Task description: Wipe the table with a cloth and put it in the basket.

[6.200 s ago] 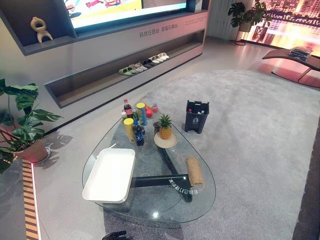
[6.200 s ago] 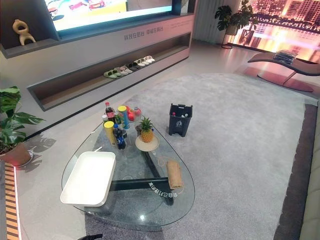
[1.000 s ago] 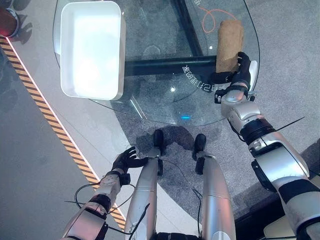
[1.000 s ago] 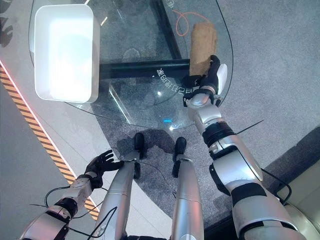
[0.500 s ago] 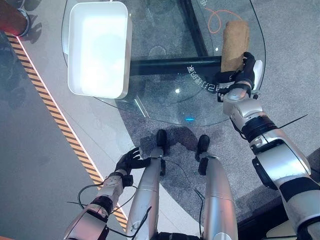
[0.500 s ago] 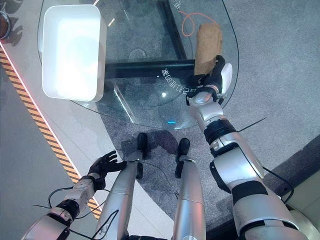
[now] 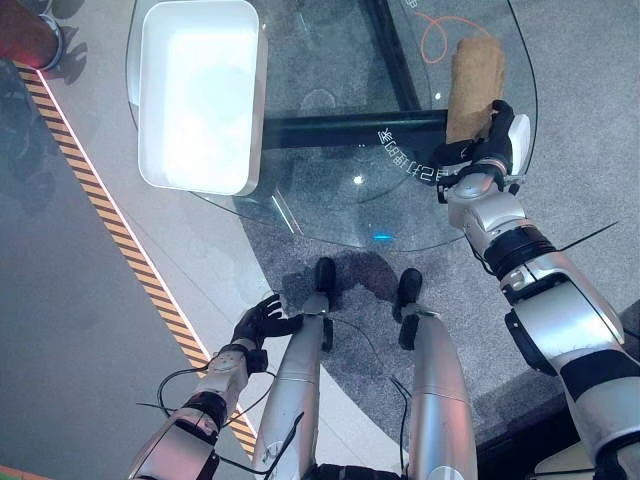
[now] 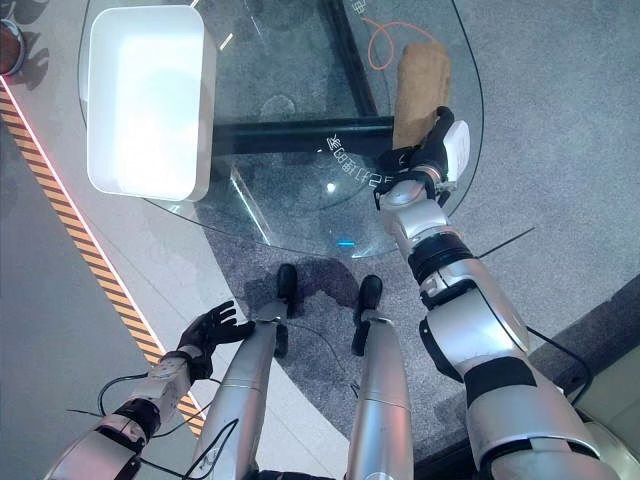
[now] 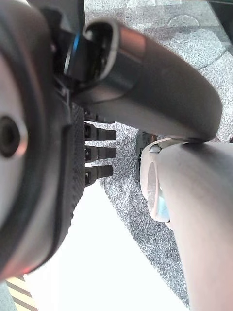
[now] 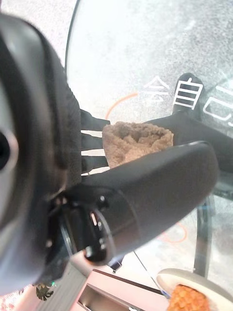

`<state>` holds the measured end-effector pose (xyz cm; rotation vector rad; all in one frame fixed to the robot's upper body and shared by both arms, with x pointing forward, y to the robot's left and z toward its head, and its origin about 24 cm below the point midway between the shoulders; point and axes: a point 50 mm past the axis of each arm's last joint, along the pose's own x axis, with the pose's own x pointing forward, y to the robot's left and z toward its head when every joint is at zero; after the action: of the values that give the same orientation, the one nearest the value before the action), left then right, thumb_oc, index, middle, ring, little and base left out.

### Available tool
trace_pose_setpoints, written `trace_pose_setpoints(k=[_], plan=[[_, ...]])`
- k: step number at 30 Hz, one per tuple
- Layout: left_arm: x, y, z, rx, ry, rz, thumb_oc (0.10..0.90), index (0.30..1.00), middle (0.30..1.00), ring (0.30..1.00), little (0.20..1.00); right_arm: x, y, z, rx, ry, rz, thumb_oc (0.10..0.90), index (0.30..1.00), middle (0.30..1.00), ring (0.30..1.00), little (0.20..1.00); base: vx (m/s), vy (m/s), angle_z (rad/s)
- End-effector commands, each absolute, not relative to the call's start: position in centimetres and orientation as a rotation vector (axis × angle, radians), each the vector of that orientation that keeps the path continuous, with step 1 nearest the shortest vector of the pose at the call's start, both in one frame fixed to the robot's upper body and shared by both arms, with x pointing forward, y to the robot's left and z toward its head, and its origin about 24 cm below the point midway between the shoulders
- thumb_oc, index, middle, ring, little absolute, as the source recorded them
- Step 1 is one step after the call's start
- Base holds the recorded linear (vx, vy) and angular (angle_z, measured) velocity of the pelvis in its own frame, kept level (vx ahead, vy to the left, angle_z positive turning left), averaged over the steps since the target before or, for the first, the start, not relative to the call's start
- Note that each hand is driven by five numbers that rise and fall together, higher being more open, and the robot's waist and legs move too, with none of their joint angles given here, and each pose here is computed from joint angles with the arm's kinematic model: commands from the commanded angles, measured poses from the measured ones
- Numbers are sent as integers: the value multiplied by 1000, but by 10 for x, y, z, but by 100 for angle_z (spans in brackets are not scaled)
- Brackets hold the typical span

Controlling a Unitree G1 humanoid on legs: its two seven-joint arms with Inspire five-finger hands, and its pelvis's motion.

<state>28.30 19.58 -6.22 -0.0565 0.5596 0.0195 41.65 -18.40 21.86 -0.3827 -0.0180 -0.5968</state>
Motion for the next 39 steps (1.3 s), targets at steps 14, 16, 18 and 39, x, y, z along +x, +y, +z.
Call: trace_pose_setpoints(k=[14,16,18,39], plan=[[258,189,-85,-48,653,-1,800,900,900,900,900,418,-205,240,-507,-42,-639,100,300,300,300,200,0,0,0],[258,188,-85,-50,652,-2,800,900,900,900,900,418,-206,238,-507,-32,-638,100,300,300,300,200,0,0,0],[259,187,-85,-49,652,-2,800,900,900,900,900,418,-207,235,-506,-24,-636,100,300,300,300,200,0,0,0],[263,187,-81,-47,633,9,800,900,900,900,900,420,-178,251,-640,-202,-495,100,300,300,300,200,-4,0,0]])
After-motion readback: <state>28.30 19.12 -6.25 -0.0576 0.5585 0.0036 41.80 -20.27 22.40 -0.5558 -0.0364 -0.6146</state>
